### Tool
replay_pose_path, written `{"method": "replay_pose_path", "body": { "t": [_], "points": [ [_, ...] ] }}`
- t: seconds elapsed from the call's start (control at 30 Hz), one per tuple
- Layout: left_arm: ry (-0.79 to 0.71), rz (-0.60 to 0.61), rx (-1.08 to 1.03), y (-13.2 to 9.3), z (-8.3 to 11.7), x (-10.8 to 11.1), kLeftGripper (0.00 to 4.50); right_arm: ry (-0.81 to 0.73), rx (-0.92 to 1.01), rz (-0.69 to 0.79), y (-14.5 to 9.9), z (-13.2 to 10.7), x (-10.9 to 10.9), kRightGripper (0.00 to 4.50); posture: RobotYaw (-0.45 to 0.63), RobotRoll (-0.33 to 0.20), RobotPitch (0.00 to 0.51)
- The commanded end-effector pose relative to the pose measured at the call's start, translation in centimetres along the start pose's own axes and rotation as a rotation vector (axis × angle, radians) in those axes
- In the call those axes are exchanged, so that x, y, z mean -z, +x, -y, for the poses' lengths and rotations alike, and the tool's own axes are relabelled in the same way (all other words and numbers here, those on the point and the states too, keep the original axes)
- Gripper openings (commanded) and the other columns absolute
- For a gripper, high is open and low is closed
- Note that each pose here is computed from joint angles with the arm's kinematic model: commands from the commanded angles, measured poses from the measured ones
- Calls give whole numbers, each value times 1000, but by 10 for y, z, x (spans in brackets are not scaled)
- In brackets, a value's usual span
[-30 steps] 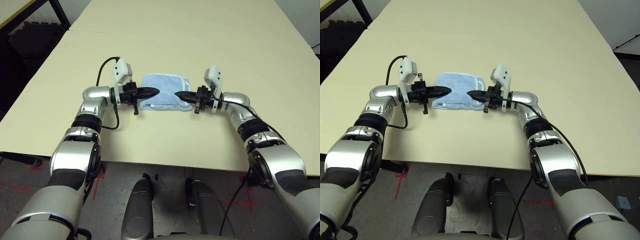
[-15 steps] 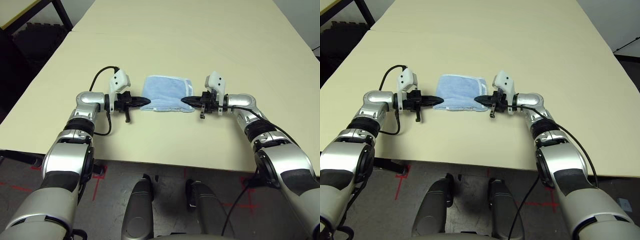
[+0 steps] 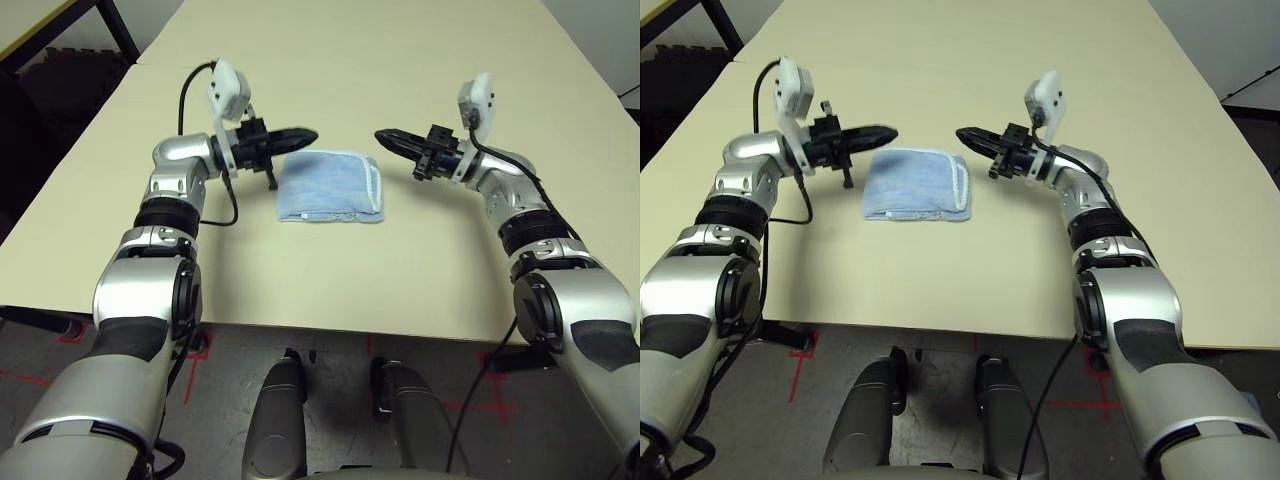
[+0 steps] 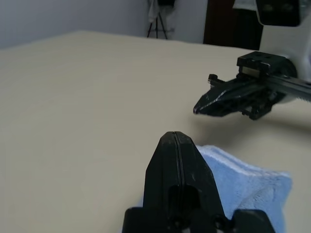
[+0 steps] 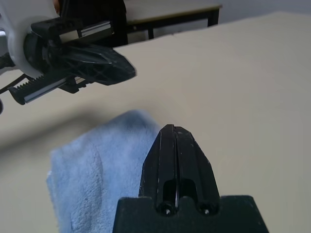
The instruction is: Fold the towel and set it aside.
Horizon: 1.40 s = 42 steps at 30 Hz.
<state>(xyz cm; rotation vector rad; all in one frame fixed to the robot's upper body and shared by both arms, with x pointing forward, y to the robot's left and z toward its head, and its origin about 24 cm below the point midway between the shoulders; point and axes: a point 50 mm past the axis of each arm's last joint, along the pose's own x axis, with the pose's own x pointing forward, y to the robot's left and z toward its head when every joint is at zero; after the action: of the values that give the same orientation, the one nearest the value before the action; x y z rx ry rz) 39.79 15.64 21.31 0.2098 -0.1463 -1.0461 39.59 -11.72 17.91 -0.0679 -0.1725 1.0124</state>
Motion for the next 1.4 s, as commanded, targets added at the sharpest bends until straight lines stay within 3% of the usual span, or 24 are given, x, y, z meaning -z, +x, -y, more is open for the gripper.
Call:
{"method": "replay_pose_path", "body": {
  "t": [0.03, 0.33, 0.53, 0.67, 0.9, 1.13, 1.27, 1.4],
  "points": [
    [-46, -93, -66, 0, 1, 20, 21, -5, 46, -73, 9, -3, 8, 0, 53, 0, 195],
    [-89, -260, -87, -17, 9, 60, 21, -22, 97, -216, 17, -12, 31, 0, 45, 0, 196],
    [-130, -358, -154, -34, 12, 86, 21, 0, 122, -340, 9, -19, 61, 0, 39, 0, 195],
    [-139, -369, -193, -41, 11, 90, 21, -7, 163, -391, -2, -17, 72, 0, 39, 0, 195],
    [-124, -299, -183, -44, 5, 78, 21, -23, 181, -335, -10, -4, 57, 0, 42, 0, 185],
    [-91, -80, 23, -38, 4, 37, 21, 38, 9, 3, -16, 4, 12, 0, 51, 0, 182],
    [-19, -25, 175, -45, 11, 18, 21, -36, -144, 85, -40, 8, -7, 0, 58, 0, 181],
    [62, -30, 284, -60, 24, 8, 21, -142, -247, 44, -69, 11, -13, 0, 63, 0, 177]
  ]
}}
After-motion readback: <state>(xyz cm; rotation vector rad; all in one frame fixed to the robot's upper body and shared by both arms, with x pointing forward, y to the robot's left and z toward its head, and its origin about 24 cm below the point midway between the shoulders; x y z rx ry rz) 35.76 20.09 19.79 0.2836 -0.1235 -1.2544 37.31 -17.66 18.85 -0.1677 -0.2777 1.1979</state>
